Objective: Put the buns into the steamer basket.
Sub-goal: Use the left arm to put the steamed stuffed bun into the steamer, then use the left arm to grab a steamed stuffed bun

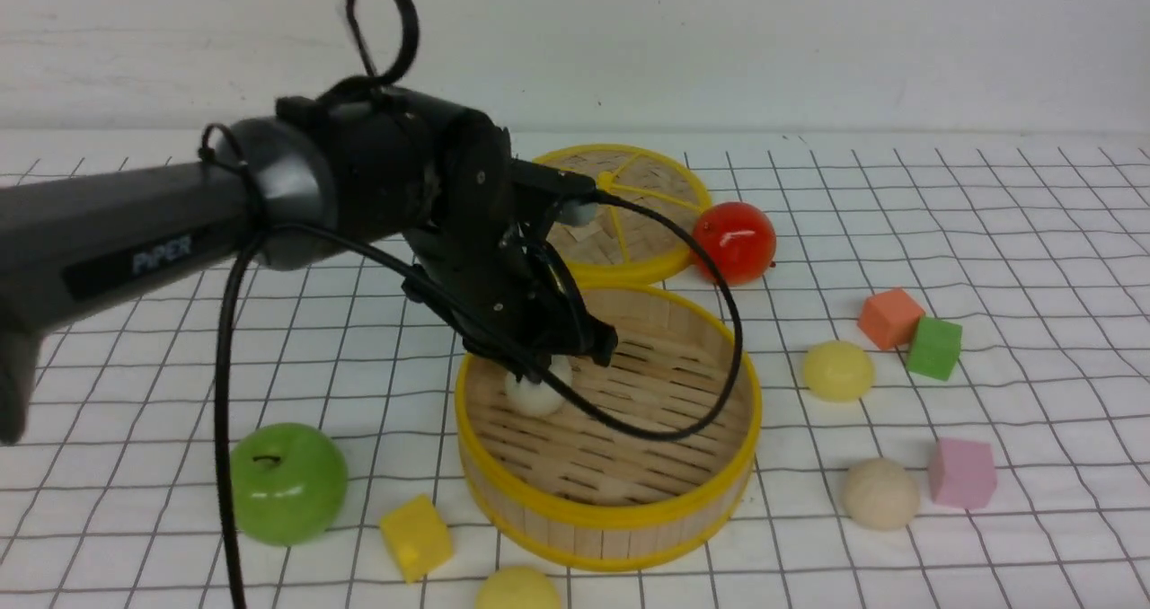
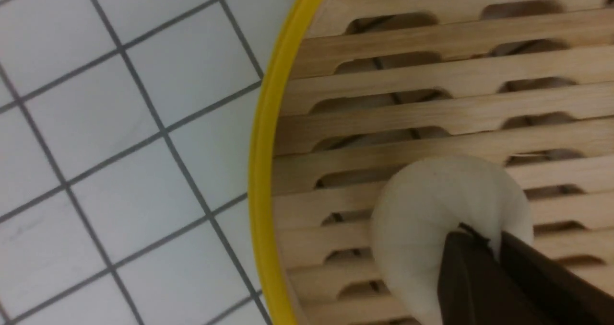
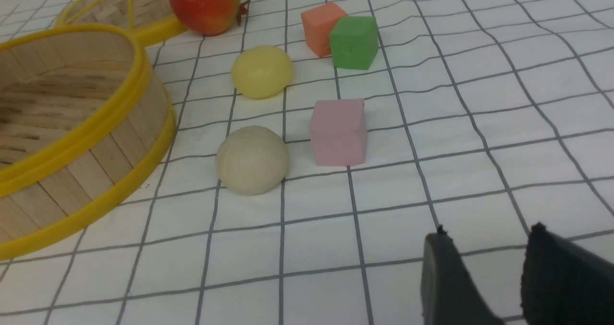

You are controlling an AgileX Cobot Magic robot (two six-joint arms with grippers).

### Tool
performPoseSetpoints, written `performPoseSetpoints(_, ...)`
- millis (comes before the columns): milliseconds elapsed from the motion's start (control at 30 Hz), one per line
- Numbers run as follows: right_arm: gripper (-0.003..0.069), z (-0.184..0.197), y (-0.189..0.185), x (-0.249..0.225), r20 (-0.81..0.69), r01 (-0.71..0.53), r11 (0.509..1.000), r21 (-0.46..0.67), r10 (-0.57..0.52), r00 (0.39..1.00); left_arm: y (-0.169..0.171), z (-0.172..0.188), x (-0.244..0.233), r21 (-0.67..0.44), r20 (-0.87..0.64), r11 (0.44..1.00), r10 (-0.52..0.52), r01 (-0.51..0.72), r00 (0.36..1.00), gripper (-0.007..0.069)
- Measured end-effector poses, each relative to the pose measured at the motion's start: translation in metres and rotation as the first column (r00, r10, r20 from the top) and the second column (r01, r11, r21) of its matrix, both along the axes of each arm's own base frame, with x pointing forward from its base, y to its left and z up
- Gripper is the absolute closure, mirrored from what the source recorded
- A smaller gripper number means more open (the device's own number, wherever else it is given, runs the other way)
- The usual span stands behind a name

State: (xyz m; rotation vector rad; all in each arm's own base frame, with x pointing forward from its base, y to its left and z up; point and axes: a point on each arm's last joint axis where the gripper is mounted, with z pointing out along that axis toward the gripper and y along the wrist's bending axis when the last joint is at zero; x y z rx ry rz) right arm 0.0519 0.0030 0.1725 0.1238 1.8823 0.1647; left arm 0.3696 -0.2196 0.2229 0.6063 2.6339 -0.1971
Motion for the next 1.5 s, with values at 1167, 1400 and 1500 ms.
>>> performPoseSetpoints(1167, 0.0418, 0.000, 0.000, 0.000, 0.000, 0.000, 1.000, 0.000, 0.000, 1.000, 0.047, 0.030, -0.136, -0.180, -0.344, 0.984, -0.056, -0.008, 0.937, 0.0551)
performPoseSetpoints(1400, 0.0418, 0.000, 0.000, 0.000, 0.000, 0.000, 1.000, 0.000, 0.000, 1.000, 0.039, 0.007, -0.120, -0.175, -0.328, 0.984, -0.039, -0.021, 0.944, 0.0422)
performPoseSetpoints(1500, 0.0418, 0.000, 0.000, 0.000, 0.000, 0.000, 1.000, 0.000, 0.000, 1.000, 0.036, -0.004, -0.113, -0.169, -0.322, 0.985, -0.028, -0.028, 0.946, 0.0383)
